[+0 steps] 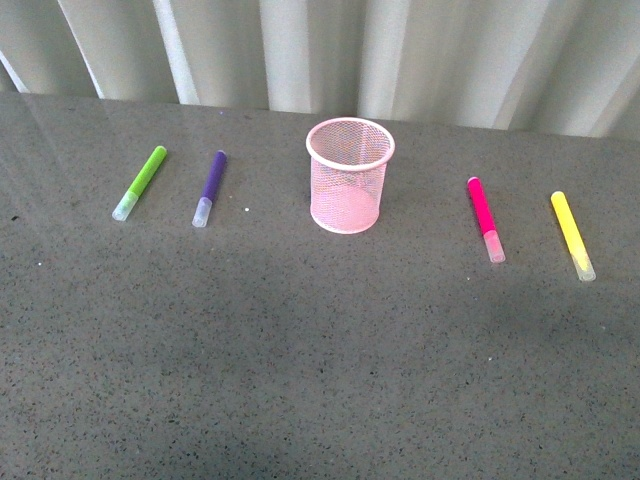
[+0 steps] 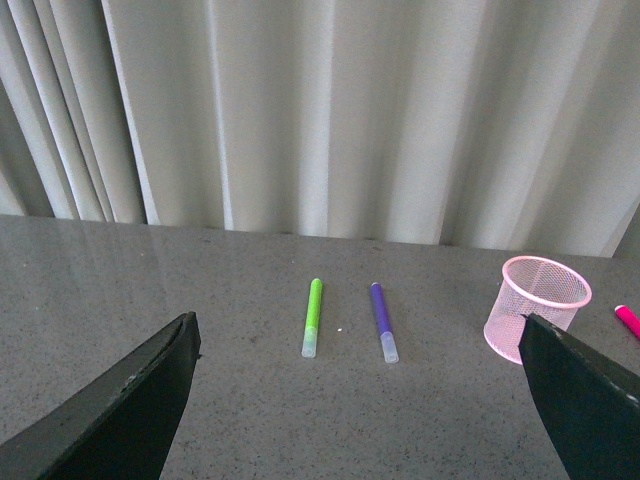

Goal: Insert purple and pink pens into pink cup

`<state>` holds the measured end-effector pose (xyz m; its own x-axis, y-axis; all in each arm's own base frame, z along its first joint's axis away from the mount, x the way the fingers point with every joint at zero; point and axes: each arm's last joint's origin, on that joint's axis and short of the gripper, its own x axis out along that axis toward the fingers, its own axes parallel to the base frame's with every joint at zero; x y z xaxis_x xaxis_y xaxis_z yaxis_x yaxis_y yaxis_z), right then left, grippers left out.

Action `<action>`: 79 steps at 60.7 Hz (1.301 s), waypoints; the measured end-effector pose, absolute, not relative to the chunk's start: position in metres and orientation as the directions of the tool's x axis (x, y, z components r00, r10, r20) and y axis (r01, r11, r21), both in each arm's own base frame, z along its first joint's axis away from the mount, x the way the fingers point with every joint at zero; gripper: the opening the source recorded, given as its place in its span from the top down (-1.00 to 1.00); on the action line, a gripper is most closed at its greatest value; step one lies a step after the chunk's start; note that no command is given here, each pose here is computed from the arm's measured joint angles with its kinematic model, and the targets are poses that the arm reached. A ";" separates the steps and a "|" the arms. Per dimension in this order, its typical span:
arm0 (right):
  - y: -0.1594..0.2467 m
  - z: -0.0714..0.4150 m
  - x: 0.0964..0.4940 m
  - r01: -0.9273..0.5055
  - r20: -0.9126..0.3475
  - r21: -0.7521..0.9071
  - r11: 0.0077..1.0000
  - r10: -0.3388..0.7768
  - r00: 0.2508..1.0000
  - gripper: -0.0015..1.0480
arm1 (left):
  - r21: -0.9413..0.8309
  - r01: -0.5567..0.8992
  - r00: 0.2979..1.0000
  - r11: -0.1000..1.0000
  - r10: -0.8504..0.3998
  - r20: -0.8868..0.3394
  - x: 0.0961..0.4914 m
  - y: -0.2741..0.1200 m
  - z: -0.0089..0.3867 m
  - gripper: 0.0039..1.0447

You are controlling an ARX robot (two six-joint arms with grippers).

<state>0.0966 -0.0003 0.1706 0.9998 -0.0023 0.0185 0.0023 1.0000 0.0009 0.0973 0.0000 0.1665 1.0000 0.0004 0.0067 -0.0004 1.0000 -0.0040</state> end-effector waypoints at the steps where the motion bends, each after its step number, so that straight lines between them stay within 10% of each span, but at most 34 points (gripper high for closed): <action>1: 0.000 0.171 0.097 0.002 0.019 0.001 1.000 -0.002 1.000 -0.87 | -0.004 0.000 1.000 1.000 0.000 0.007 0.097 0.000 0.166 -0.88; 79: 0.000 0.171 0.097 0.002 0.019 0.001 1.000 -0.002 1.000 -0.87 | -0.004 0.000 1.000 1.000 0.000 0.007 0.097 0.000 0.166 -0.88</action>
